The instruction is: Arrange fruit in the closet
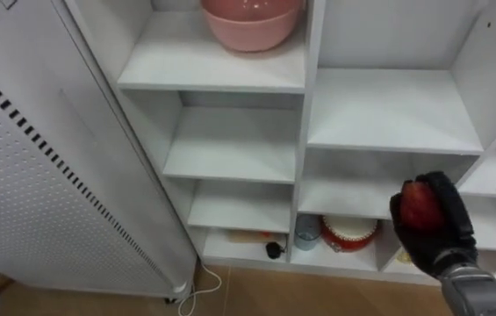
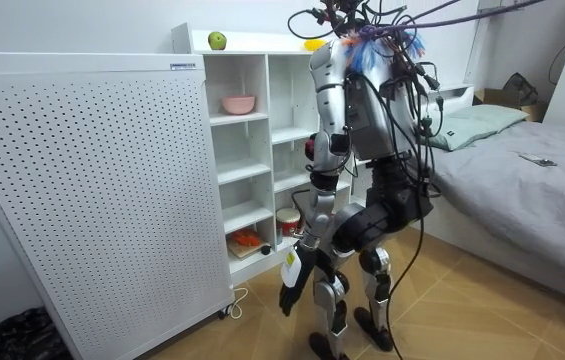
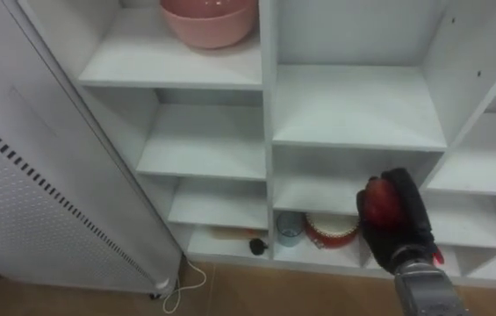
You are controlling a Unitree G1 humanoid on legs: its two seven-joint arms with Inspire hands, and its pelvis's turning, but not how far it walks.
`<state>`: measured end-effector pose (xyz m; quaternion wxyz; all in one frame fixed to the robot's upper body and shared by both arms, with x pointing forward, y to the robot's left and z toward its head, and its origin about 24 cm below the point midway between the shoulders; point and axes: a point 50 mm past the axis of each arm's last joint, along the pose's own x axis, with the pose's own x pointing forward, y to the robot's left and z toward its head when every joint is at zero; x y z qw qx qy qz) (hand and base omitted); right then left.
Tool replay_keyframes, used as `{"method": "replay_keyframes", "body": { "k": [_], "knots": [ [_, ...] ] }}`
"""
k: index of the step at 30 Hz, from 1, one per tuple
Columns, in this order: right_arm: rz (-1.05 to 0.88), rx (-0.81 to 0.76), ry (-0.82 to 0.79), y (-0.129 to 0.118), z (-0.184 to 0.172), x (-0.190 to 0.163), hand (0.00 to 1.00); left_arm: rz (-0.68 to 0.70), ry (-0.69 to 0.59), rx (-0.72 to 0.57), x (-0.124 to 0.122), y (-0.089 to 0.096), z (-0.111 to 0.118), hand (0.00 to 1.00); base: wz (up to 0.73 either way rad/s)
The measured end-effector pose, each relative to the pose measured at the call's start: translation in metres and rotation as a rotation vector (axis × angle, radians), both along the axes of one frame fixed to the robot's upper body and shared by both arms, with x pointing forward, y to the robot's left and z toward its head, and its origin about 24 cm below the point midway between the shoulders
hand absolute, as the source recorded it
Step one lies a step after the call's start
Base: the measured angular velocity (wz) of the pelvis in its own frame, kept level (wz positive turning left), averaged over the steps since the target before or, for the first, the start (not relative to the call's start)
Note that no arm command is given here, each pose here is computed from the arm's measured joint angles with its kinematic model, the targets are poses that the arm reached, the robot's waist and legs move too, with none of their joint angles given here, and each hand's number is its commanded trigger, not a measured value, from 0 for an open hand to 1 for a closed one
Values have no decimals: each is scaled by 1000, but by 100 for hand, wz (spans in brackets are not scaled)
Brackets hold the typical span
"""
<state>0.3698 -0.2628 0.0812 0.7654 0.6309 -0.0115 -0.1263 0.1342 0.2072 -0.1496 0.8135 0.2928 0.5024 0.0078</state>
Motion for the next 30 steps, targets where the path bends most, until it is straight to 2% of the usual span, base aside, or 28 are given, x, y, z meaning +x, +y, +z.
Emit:
{"method": "replay_keyframes", "body": {
  "k": [6, 7, 8, 9, 21, 30],
  "knots": [
    [-53, 37, 32, -8, 3, 0, 100, -4, -18, -2, 4, 1, 2, 0, 3],
    [-55, 41, 35, -8, 3, 0, 66, -4, -16, 0, 3, 2, 2, 0, 0],
    [-61, 45, 37, -8, 3, 0, 9, -3, -13, 4, 1, 4, 2, 0, 0],
    [-67, 44, 36, -9, 3, -1, 0, -2, -10, 7, 0, 5, 2, 0, 0],
    [-94, 48, 25, -8, 19, 7, 0, -4, -3, 2, -3, 6, 1, 0, 0],
    [-108, 59, 80, -9, 16, 6, 0, -8, -27, -12, 1, 2, 3, 0, 0]
  ]
}}
